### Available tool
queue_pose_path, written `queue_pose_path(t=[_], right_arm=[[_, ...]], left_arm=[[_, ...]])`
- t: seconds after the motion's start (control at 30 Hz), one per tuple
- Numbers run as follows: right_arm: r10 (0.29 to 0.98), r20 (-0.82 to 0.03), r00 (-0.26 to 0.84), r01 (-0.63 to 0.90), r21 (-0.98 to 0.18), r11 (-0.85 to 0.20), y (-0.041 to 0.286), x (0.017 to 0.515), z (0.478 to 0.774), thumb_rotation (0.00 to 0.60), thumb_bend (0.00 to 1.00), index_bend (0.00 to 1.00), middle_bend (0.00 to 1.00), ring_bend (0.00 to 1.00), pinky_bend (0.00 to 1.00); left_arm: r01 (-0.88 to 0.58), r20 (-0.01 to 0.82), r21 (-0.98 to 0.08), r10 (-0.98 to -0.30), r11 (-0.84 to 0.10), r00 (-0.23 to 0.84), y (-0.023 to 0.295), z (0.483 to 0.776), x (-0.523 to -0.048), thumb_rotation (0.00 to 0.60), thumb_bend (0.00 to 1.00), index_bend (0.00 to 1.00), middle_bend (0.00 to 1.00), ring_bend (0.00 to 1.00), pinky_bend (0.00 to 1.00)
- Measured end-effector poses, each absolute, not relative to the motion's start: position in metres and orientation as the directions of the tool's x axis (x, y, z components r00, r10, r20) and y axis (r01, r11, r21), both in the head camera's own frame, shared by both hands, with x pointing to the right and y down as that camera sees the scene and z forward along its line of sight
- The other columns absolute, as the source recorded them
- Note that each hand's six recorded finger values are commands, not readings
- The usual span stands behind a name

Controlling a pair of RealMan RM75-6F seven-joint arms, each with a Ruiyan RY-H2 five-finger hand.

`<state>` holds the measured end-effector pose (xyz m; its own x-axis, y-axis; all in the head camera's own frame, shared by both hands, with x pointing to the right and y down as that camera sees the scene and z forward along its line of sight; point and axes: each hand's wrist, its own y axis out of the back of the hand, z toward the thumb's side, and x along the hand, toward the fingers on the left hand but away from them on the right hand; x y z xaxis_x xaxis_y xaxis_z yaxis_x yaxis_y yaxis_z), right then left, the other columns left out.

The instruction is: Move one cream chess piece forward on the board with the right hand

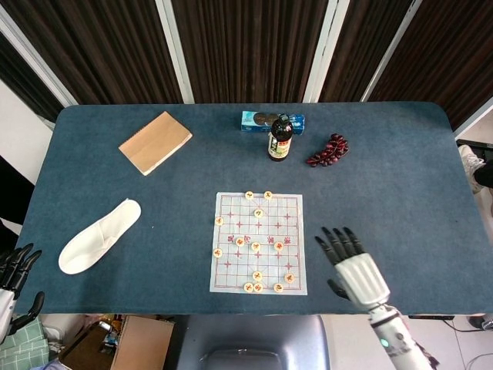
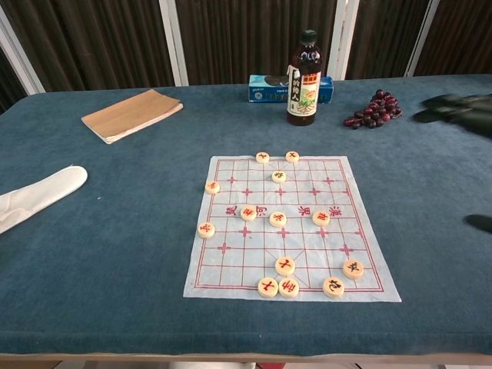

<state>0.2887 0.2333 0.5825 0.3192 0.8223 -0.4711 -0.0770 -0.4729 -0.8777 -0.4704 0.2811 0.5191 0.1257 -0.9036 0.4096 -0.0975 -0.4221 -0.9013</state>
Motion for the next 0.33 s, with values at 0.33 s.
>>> queue_pose_path(t=[0.33], right_arm=[[0.912, -0.367, 0.182, 0.016, -0.927, -0.376, 0.288, 0.382, 0.532, 0.6, 0.34, 0.0, 0.0, 0.0, 0.0]], left_arm=[[-0.044, 0.431, -0.898, -0.894, -0.439, 0.123, 0.284, 0.529, -0.46, 0.6, 0.46, 0.0, 0.0, 0.0, 0.01]])
